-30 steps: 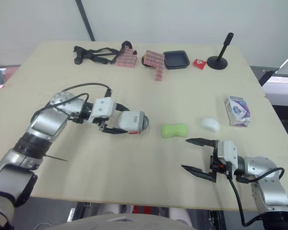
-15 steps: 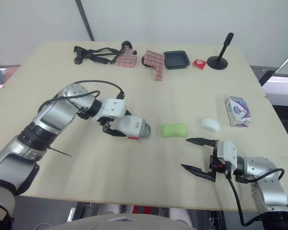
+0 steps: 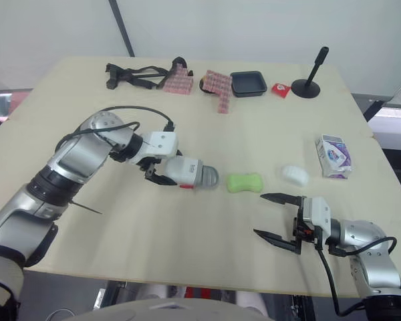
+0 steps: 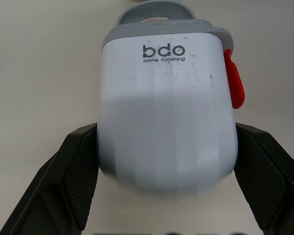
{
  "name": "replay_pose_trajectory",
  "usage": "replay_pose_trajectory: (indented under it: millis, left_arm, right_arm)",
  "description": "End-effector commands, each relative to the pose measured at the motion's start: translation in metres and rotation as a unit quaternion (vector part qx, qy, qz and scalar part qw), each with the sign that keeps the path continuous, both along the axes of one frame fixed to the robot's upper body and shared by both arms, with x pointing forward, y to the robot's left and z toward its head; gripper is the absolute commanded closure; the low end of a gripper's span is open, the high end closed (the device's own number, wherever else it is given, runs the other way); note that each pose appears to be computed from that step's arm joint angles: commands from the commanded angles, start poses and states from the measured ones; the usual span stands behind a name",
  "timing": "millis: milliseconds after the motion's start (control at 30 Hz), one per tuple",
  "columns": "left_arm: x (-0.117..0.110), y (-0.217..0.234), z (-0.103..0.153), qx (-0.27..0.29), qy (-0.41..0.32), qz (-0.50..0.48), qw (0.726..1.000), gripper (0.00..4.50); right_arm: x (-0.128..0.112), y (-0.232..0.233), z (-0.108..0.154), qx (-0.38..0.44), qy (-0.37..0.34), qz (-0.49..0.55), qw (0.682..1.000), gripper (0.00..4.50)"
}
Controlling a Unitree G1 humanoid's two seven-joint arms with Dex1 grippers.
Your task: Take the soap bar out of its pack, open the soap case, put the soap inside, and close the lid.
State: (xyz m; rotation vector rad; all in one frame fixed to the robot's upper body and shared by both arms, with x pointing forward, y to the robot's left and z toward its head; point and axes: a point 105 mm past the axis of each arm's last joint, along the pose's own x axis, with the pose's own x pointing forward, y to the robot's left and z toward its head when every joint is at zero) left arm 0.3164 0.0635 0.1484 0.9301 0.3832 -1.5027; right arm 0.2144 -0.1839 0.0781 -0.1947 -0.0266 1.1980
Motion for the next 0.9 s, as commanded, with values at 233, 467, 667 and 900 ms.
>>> replay_pose_trajectory:
  millis: [233,467,667,900]
  left_arm:
    - [0.001,0.018,-0.004,0.040,-0.020,-0.005,0.999,1.04]
    - [0.007,0.049,-0.011,0.064,-0.030,0.011,0.997,1.04]
    - [0.003,0.055,-0.013,0.016,-0.022,0.013,1.000,1.04]
    - [0.001,0.055,-0.022,-0.018,-0.022,0.017,0.999,1.04]
  right_arm:
    - [0.001,-0.001,0.002,-0.004,-0.012,0.004,1.000,0.03]
    - [0.003,-0.002,0.002,-0.007,-0.014,0.005,1.000,0.03]
    - [0.005,-0.003,0.002,-0.010,-0.015,0.005,1.000,0.03]
    - [0.005,-0.005,0.003,-0.014,-0.016,0.008,1.000,0.03]
